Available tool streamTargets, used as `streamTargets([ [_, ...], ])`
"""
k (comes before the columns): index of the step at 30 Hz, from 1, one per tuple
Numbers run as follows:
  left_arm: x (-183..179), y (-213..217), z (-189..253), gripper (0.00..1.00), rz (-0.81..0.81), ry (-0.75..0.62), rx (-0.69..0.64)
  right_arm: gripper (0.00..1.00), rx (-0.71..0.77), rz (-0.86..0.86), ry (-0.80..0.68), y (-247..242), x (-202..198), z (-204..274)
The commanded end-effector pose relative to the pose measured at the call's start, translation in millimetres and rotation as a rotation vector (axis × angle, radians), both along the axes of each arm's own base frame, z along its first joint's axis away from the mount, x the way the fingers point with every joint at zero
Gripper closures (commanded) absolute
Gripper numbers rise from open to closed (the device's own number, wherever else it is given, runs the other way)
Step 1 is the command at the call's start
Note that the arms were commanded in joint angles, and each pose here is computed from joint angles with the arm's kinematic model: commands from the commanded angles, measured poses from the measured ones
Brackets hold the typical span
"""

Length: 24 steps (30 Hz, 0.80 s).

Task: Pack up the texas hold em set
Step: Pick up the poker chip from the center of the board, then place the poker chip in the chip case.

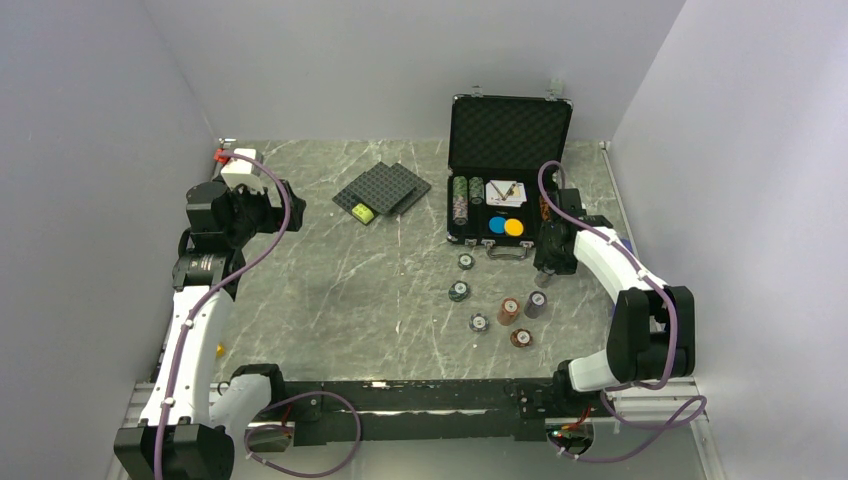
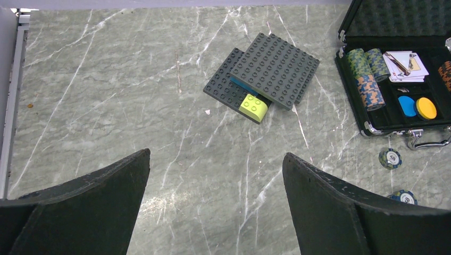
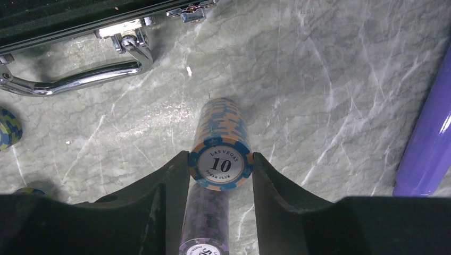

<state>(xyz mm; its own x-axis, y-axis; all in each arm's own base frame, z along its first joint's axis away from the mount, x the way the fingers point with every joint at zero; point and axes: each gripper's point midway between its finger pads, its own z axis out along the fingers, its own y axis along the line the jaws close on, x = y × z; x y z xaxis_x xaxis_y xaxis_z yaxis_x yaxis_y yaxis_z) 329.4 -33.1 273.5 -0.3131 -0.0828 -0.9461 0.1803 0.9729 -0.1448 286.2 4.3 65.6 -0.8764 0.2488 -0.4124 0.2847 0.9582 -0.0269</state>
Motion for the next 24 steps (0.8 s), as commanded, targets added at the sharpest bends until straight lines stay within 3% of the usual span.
streamTargets([
  [1,0,-1,9,0.02,0.002,-0.035,-0.009,0.84,-0.024,-0.008,-0.006,-4,-2,7],
  [3,0,-1,10,0.02,0.003,-0.036,-0.008,0.98,-0.017,-0.005,-0.025,-3,0,14],
  [4,0,-1,10,0.02,0.002,-0.037,-0.008,1.00,-0.013,-0.004,-0.042,-2,2,20],
  [13,-1,-2,11,0.02,-0.004,-0.041,-0.012,1.00,0.056,0.038,-0.400,25,36,104],
  [24,-2,-1,12,0.02,0.003,-0.045,-0.003,1.00,0.092,0.193,-0.877,126,109,185],
])
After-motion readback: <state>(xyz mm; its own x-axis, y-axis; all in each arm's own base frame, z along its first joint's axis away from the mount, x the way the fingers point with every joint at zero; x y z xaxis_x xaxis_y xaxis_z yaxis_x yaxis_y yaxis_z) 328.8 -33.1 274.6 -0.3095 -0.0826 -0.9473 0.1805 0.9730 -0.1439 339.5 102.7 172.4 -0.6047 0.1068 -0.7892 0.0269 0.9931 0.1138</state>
